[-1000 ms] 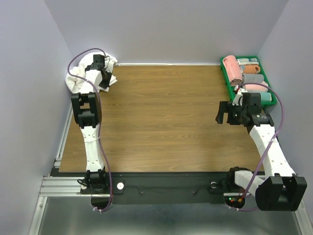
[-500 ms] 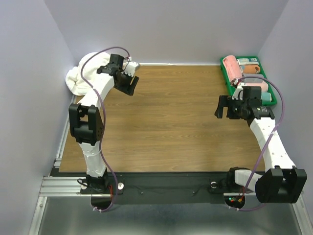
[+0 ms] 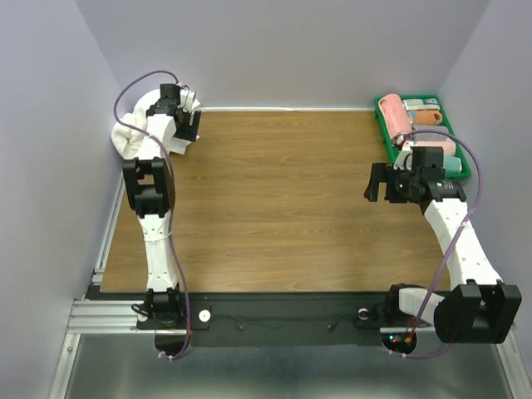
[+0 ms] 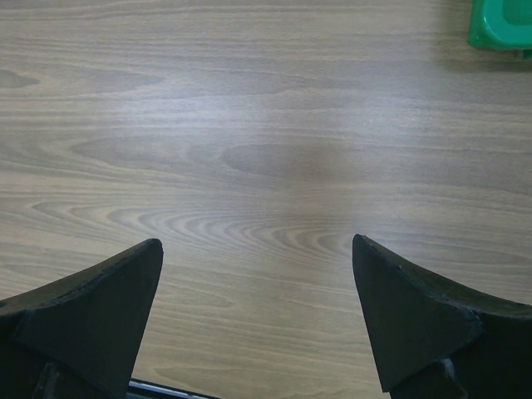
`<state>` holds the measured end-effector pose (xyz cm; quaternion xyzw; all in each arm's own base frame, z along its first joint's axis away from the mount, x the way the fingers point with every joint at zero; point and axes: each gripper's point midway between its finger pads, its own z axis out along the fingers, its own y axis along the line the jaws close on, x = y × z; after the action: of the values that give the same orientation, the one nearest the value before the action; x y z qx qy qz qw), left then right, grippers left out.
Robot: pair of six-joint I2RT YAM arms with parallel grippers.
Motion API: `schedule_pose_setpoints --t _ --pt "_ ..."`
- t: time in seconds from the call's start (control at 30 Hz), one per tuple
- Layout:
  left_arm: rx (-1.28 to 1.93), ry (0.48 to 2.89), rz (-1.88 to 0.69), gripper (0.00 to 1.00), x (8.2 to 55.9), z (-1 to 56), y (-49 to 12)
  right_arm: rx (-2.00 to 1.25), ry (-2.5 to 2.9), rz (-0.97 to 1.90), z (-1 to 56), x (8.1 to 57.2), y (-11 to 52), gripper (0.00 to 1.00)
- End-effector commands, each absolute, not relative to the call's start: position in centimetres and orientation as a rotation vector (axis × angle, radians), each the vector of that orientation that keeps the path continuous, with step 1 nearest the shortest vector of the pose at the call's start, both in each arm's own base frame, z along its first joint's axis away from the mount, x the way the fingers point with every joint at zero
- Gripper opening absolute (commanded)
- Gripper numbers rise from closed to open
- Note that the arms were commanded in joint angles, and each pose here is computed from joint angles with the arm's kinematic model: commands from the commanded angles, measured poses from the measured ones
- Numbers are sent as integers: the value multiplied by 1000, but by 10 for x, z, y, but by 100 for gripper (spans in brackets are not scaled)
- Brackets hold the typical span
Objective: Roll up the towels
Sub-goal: Move the towel to the center of the board
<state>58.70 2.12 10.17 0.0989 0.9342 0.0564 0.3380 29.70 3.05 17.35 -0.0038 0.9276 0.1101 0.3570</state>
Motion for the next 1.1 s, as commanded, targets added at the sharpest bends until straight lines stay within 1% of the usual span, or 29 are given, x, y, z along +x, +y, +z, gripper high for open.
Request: schedule_pose_setpoints --t 0.0,0.03,0.07,0.13,0.17,0.23,0.27,0.33,0.37,0.4,0.43,0.53,0.57,0.6,0.63,0.67,0.73,0.77,0.8,0.83,0.87,0.97,1.03,1.07 --pt "188 2372 315 88 611 108 58 -41 2368 248 184 304 25 100" --pt "180 2364 321 88 616 108 62 -39 2370 242 183 305 24 100" --pt "179 2394 318 88 617 90 68 -39 2374 240 182 305 23 100" --pt "173 2406 308 86 618 81 72 -40 2376 238 181 304 23 100" --pt "187 2417 285 76 619 74 70 -38 2375 237 182 305 23 100" --pt "233 2443 223 62 614 66 62 -41 2376 240 181 305 23 100" --pt "239 2454 206 42 610 66 58 -44 2375 243 181 305 24 100" --pt "295 2480 51 27 598 64 33 -49 2376 256 181 304 26 100" --pt "316 2497 11 13 586 68 23 -54 2376 264 181 304 27 100" --pt "348 2507 -30 6 576 70 10 -60 2378 271 180 303 28 100" --pt "429 2532 -107 0 550 72 -16 -69 2376 292 181 303 31 100" --pt "561 2547 -219 0 502 74 -65 -88 2378 322 180 302 35 100" --pt "636 2588 -320 0 469 58 -94 -99 2377 347 180 302 39 100" --pt "671 2538 -412 0 454 80 -115 -106 2386 363 178 302 41 100" --pt "697 2538 -457 1 439 82 -128 -113 2392 375 176 301 42 100" --pt "739 2546 -510 5 416 83 -144 -126 2394 411 175 301 47 99" --pt "782 2552 -600 10 393 86 -165 -141 2404 453 173 299 52 99" --pt "801 2562 -679 20 378 83 -176 -153 2409 492 172 299 57 99" --pt "828 2551 -720 26 369 87 -185 -155 2411 509 171 299 59 99" --pt "871 2543 -778 40 358 90 -198 -161 2421 543 168 299 63 98" --pt "880 2544 -793 45 354 90 -202 -168 2426 559 167 299 65 98" --pt "889 2511 -830 56 354 105 -209 -183 2446 651 161 299 75 97" --pt "919 2485 -819 60 354 116 -208 -197 2447 745 160 298 86 95" --pt "930 2454 -812 62 356 126 -209 -196 2467 788 154 300 90 93"
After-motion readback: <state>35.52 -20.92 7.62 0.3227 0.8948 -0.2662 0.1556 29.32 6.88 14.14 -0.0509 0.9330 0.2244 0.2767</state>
